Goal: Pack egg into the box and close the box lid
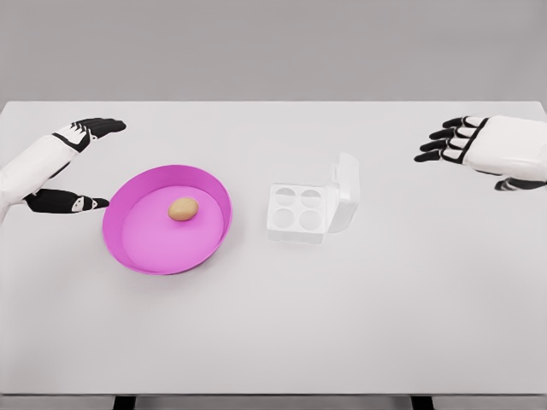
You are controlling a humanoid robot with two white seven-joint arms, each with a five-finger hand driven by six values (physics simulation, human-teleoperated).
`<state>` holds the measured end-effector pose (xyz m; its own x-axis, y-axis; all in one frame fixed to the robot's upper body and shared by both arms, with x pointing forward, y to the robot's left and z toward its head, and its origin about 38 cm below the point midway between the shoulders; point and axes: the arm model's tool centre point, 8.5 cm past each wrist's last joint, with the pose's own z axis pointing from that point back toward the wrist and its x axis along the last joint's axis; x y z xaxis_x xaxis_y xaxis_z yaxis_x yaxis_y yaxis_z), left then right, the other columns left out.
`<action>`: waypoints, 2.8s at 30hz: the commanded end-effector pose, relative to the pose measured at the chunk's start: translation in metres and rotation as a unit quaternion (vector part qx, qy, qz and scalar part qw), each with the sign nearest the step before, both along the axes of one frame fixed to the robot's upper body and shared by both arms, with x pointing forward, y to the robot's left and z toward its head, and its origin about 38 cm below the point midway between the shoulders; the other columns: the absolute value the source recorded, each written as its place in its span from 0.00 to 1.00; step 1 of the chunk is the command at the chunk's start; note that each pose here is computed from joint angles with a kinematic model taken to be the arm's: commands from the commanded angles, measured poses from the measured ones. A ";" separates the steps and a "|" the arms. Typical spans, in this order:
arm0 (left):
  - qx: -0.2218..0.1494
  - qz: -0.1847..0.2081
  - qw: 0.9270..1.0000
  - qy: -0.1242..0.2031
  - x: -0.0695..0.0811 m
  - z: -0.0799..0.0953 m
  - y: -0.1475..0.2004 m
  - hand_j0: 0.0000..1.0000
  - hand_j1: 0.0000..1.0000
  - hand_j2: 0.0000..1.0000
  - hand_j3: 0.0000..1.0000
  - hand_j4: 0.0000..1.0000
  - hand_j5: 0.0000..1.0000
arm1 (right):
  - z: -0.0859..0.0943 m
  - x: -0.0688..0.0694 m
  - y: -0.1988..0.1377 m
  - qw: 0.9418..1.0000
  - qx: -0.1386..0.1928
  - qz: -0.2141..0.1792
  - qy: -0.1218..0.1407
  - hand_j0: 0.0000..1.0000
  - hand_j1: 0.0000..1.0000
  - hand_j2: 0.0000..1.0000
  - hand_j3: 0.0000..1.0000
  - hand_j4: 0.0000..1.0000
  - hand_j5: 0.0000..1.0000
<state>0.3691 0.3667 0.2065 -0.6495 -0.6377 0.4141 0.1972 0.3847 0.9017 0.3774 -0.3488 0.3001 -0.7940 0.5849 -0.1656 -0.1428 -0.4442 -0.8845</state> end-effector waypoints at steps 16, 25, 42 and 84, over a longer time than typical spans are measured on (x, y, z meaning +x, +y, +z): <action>0.193 -0.149 0.970 0.011 0.003 0.047 -0.056 1.00 1.00 1.00 1.00 1.00 1.00 | -0.029 -0.003 0.021 0.997 0.076 0.008 0.014 1.00 1.00 1.00 1.00 1.00 1.00; 0.112 -0.029 0.980 0.165 0.037 0.018 -0.079 0.99 0.99 0.99 0.99 0.99 0.99 | -0.045 -0.007 0.009 0.997 0.061 -0.008 0.036 1.00 1.00 1.00 1.00 1.00 1.00; 0.192 0.013 0.958 0.213 0.036 -0.024 -0.095 0.85 0.85 0.85 0.85 0.85 0.85 | -0.061 -0.012 -0.003 0.997 0.050 -0.023 0.062 1.00 1.00 1.00 1.00 1.00 1.00; 0.253 0.026 0.949 0.185 0.045 -0.061 -0.134 0.78 0.78 0.78 0.78 0.78 0.78 | -0.074 -0.018 -0.001 0.995 0.054 -0.023 0.078 1.00 1.00 1.00 1.00 1.00 1.00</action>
<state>0.4141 0.2328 0.1474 -0.4821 -0.8423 0.2409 0.5261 -0.0584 0.8484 0.3596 -0.3496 0.2254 -0.7777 0.6283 0.0203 -0.2992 -0.3416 -0.8910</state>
